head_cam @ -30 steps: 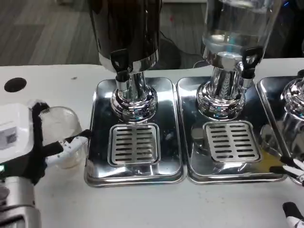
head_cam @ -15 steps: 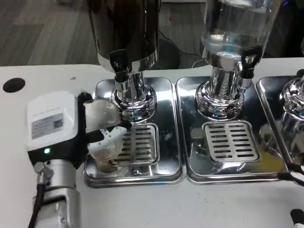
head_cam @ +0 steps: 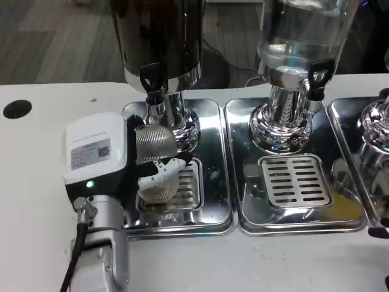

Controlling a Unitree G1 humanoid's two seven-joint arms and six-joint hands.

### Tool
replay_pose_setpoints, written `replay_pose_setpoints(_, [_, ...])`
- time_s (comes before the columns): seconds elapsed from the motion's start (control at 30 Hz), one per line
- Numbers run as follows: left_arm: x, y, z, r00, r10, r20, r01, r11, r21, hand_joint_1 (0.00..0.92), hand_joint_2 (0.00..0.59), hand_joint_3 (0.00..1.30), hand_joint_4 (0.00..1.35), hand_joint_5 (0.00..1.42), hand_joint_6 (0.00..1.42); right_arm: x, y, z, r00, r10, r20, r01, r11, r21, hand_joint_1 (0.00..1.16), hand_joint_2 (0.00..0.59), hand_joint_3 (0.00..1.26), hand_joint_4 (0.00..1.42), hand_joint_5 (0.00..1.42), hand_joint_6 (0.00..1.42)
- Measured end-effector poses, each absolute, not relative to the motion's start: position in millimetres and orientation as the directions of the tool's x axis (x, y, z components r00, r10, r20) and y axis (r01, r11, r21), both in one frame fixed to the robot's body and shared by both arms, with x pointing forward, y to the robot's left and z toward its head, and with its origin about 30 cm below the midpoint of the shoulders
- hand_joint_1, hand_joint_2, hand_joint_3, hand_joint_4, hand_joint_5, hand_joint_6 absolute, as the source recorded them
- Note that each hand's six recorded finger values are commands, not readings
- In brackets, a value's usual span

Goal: Grasp the cup under the faucet to collect the drink, then remove the cup.

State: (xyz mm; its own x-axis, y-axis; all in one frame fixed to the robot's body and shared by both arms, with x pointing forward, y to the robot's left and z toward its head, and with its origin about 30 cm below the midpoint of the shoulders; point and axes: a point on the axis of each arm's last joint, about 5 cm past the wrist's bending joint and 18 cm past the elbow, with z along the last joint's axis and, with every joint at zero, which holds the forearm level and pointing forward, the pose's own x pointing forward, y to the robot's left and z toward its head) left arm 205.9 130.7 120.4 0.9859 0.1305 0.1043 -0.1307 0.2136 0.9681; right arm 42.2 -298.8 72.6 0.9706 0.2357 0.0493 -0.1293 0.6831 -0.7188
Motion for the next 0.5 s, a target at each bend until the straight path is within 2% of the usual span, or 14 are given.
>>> replay_pose_setpoints(0.5, [215.8, 126.4, 111.9, 0.981, 0.161, 0.105, -0.136, 0.197, 0.971, 0.319, 0.130, 0.52, 0.59, 0.82, 0.93, 42.8, -304.3, 71.0, 0.971, 0.236, 0.040, -0.139, 0.691, -0.709, 0.47, 0.449, 0.24, 0.11, 0.08, 0.00])
